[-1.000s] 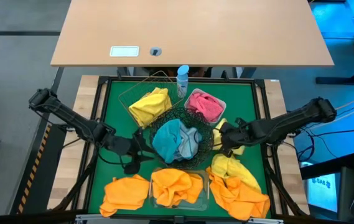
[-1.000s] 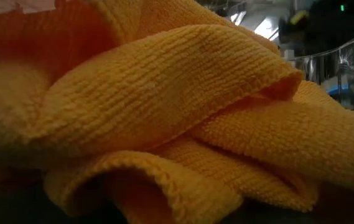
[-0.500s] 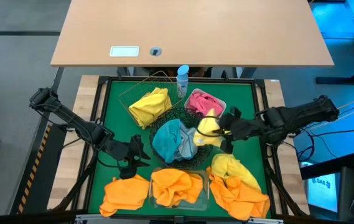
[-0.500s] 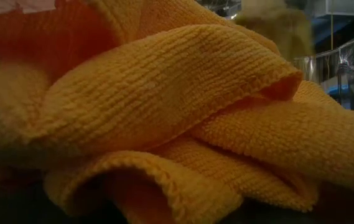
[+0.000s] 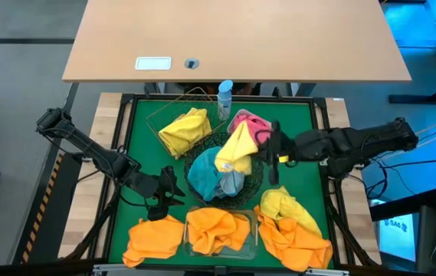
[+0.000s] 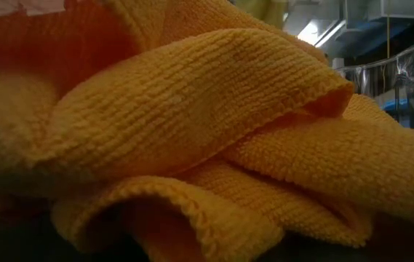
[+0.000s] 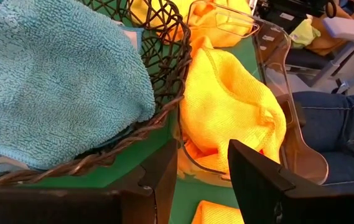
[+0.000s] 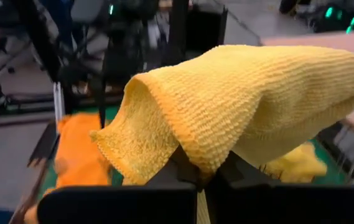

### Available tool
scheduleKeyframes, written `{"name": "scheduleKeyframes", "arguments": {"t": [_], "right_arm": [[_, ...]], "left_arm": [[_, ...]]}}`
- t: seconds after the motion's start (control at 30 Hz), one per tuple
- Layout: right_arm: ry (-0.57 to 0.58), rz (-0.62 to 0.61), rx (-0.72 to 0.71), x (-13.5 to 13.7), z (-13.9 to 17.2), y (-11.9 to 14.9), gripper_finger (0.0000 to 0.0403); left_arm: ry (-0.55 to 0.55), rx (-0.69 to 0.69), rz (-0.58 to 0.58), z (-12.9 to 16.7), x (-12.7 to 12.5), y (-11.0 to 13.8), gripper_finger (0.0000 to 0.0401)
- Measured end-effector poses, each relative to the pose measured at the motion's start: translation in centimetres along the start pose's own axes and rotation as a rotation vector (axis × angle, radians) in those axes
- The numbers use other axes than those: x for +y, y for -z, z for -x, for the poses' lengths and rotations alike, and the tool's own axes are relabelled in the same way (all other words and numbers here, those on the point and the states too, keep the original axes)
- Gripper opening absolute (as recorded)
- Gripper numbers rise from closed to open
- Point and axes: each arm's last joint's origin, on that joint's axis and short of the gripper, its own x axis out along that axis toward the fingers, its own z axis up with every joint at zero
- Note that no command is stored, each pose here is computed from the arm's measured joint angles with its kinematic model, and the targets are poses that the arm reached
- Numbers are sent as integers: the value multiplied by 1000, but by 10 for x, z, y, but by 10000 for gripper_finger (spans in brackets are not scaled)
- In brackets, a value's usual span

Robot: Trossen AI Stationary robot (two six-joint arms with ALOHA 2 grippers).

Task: Sort microfiber towel by color & place in baskets
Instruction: Put the yellow microfiber towel into the brown wire basket

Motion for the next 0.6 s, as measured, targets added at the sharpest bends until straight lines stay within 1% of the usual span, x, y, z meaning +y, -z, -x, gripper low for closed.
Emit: {"name": "scheduleKeyframes", "arguments": {"t": [0.2,0.37,0.47,0.6], "right_arm": [[-29,2,-86,-22,-15,-12,5],[-33,-24,-145,-41,-33,-18,5],[-19,-34,-163,-53,-46,-18,5],[27,-48,-190,-71,-65,-17,5]], "left_arm": [[0,-2,1,0,0,0,136],[2,-4,1,0,0,0,136],[-1,-7,1,0,0,-1,136],[-5,-9,0,0,0,-1,136]]}}
